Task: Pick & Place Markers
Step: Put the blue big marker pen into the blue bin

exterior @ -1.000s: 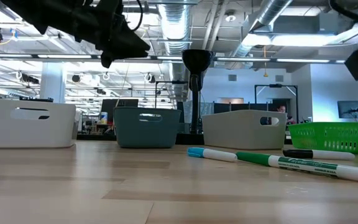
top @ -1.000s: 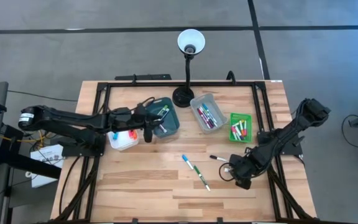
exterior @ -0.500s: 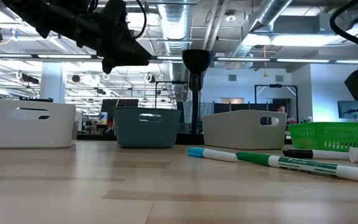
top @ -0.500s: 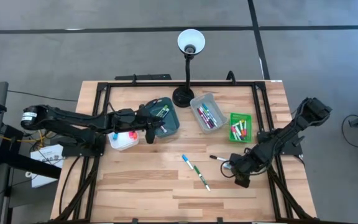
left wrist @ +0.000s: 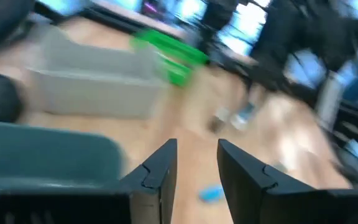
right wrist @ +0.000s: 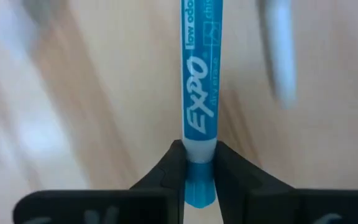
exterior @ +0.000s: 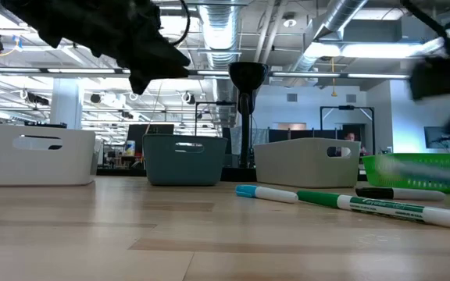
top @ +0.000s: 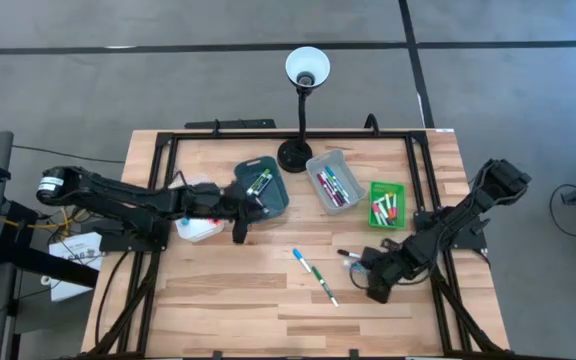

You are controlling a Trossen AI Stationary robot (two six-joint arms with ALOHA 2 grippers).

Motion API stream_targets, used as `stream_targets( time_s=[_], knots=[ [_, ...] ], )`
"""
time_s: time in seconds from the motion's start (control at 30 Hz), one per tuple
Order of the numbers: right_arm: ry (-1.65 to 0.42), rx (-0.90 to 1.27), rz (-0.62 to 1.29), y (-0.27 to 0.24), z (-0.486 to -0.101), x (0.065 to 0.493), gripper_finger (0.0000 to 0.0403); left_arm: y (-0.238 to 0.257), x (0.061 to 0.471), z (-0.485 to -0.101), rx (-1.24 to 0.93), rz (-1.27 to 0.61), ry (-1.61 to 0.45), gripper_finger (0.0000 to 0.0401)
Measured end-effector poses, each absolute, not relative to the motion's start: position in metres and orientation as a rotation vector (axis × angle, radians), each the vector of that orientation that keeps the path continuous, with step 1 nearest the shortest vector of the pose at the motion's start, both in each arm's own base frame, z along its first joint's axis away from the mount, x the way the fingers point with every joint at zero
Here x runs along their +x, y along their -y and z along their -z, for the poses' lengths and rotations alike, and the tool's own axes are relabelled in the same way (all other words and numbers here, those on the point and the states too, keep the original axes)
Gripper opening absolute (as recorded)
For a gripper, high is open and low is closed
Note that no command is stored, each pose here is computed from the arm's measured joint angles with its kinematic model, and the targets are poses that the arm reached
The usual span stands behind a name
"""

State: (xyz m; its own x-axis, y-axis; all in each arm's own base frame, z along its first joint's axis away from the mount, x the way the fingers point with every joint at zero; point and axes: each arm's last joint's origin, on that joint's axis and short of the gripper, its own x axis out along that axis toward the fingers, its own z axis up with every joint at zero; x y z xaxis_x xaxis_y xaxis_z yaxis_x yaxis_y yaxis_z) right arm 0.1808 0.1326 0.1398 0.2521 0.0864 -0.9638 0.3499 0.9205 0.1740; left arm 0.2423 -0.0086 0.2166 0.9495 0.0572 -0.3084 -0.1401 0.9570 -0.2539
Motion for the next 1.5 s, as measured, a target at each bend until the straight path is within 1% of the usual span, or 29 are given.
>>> stream_targets(
  time_s=[0.07, 0.2, 0.3, 0.47, 0.57, 0.63, 0.77, 0.9, 1.0, 1.17, 1.37, 1.5],
  knots=[
    [-1.198, 0.4, 0.165, -0.136, -0.151, 0.192, 0.0045, 0.023, 0.246, -0.212, -0.265, -0.012, -0.314, 0.0111],
    [-0.92, 0.387, 0.057, -0.146, -0.175, 0.221, 0.0052, 0.051, 0.257, -0.201, -0.213, 0.11, -0.293, 0.0111],
    [-0.725, 0.336, 0.101, -0.141, -0.188, 0.238, 0.0053, 0.066, 0.266, -0.191, -0.163, 0.164, -0.243, 0.0113],
    [-0.478, 0.286, 0.253, -0.122, -0.203, 0.258, 0.0052, 0.071, 0.278, -0.175, -0.153, 0.14, -0.218, 0.0139],
    [-0.382, 0.272, 0.264, -0.113, -0.212, 0.269, 0.0052, 0.067, 0.284, -0.17, -0.156, 0.081, -0.189, 0.0165],
    [-0.326, 0.268, 0.265, -0.109, -0.215, 0.275, 0.0052, 0.065, 0.287, -0.173, -0.169, 0.072, -0.13, 0.018],
    [-0.264, 0.217, 0.228, -0.11, -0.209, 0.291, 0.0052, 0.063, 0.288, -0.181, -0.181, 0.078, -0.033, 0.0197],
    [-0.253, 0.148, 0.207, -0.113, -0.189, 0.304, 0.0052, 0.062, 0.289, -0.183, -0.183, 0.076, -0.02, 0.0202],
    [-0.236, 0.15, 0.182, -0.11, -0.182, 0.312, 0.0052, 0.062, 0.288, -0.183, -0.182, 0.078, -0.021, 0.0202],
    [-0.213, 0.198, 0.132, -0.102, -0.173, 0.324, 0.0052, 0.062, 0.289, -0.183, -0.181, 0.077, -0.02, 0.0195],
    [-0.224, 0.168, 0.129, -0.099, -0.168, 0.344, 0.0052, 0.062, 0.289, -0.183, -0.177, 0.075, -0.017, 0.0184],
    [-0.234, 0.14, 0.112, -0.102, -0.165, 0.349, 0.0052, 0.061, 0.289, -0.183, -0.177, 0.043, -0.015, 0.0162]
  ],
)
